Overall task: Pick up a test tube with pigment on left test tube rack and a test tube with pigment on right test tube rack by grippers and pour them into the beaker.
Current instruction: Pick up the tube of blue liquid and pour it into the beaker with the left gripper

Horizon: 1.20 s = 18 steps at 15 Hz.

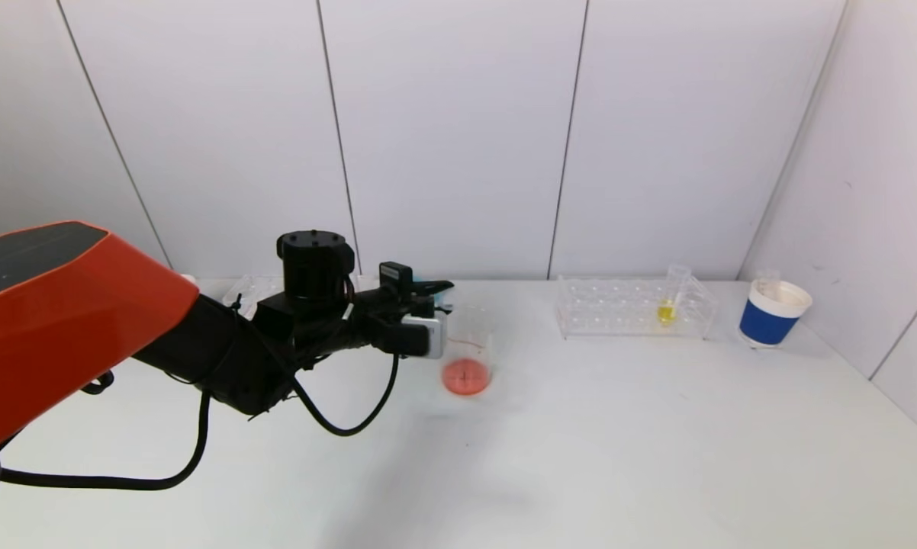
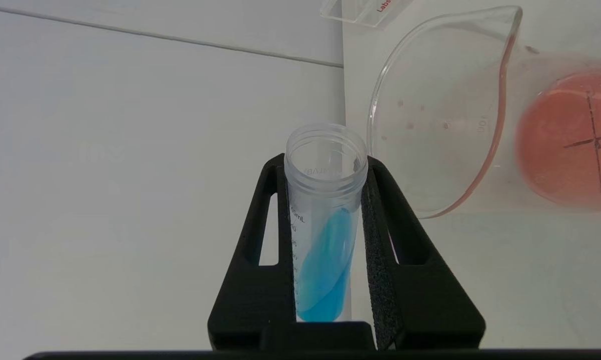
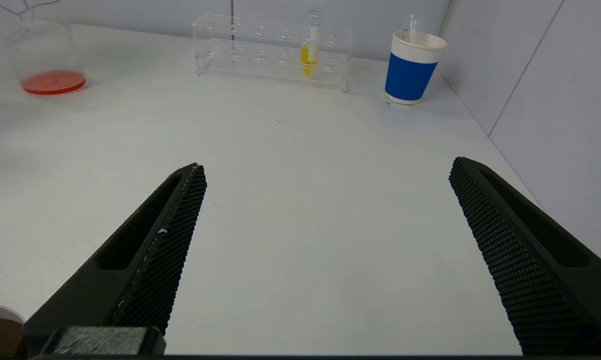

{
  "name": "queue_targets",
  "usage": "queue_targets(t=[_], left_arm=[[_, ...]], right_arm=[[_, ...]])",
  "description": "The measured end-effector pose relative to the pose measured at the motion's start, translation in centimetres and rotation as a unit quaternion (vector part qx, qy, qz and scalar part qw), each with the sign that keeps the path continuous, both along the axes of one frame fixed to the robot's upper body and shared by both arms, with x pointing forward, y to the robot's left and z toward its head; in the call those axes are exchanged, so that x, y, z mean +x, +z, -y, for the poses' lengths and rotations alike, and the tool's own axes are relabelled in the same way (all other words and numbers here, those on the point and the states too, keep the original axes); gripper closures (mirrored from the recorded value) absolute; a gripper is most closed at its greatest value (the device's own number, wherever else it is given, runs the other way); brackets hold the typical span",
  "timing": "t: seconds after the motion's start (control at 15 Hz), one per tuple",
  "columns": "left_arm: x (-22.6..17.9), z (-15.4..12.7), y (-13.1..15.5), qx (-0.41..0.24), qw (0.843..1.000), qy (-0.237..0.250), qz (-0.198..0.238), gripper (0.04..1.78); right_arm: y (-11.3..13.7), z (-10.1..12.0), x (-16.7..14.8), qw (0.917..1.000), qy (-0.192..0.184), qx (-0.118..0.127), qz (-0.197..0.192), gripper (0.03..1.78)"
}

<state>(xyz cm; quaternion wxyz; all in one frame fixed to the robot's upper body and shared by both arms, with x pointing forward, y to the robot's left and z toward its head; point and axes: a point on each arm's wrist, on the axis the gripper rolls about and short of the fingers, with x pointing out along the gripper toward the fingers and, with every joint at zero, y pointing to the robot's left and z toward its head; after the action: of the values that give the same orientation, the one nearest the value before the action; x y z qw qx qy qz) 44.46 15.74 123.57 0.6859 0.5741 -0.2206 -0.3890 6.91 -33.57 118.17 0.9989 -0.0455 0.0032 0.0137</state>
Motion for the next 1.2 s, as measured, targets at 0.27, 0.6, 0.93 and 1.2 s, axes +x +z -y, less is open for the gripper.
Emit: queue_targets(t=[0.27, 0.6, 0.93, 1.2], left_arm=[[-0.02, 0.01, 0.06, 0.001, 1.0, -0.001, 0.003, 1.4], [-0.18, 0.22, 0.15, 0.009, 1.0, -0.006, 0.016, 1.4], [-0.55, 0.6, 0.31, 0.007, 1.0, -0.019, 0.018, 1.4], [-0.72, 0.58, 0.57, 0.009, 0.999, -0.026, 0.025, 1.4]], right_arm=[[0.0, 0.0, 0.0, 1.0, 0.0, 0.0, 0.0, 0.04], [0.0, 0.0, 0.0, 1.0, 0.0, 0.0, 0.0, 0.04], [0.0, 0.0, 0.0, 1.0, 0.0, 0.0, 0.0, 0.04], [0.0, 0.0, 0.0, 1.0, 0.0, 0.0, 0.0, 0.04]])
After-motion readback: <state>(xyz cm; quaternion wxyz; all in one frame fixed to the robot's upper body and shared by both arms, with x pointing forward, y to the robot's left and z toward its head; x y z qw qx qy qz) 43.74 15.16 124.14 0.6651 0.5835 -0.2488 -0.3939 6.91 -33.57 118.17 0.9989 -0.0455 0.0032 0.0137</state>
